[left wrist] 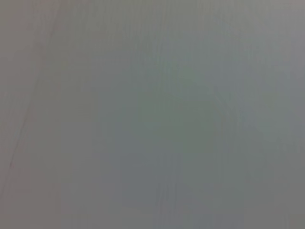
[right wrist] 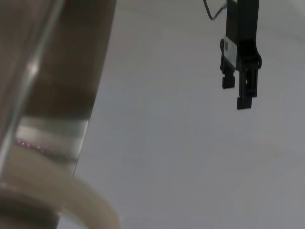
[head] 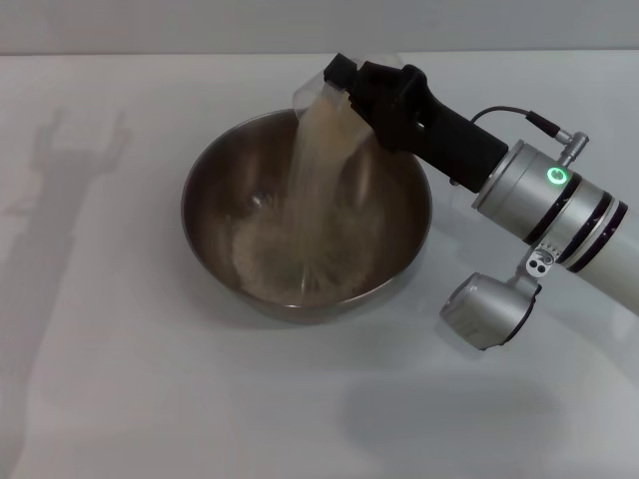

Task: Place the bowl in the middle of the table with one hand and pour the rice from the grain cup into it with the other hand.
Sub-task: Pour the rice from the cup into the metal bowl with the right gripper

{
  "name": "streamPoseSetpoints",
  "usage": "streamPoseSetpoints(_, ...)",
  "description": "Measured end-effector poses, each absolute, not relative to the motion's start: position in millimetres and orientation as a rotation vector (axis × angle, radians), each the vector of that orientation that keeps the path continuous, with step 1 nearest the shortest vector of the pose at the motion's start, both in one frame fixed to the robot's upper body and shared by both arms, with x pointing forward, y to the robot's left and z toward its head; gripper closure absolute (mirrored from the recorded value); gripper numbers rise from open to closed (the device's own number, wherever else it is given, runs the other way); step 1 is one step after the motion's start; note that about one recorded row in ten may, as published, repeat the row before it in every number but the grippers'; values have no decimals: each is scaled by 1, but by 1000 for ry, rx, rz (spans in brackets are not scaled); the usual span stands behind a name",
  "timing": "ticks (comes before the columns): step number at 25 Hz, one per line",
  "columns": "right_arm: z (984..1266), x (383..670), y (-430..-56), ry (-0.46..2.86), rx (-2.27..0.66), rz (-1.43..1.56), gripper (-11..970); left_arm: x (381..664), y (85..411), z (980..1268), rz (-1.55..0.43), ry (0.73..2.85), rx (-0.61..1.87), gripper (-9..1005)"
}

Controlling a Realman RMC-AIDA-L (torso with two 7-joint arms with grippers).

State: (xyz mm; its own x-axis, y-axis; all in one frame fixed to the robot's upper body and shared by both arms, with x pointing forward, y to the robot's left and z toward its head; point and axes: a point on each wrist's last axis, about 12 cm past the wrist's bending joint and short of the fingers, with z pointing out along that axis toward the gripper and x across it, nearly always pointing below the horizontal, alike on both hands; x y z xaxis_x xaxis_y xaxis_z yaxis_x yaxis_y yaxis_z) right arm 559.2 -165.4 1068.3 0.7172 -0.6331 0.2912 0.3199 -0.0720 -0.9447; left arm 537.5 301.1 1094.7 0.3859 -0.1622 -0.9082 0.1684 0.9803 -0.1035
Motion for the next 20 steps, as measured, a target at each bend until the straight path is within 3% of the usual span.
streamPoseSetpoints(20, 1069, 565, -163, -19, -1581, -874, 941, 540, 299, 1095, -216, 1158, 5, 164)
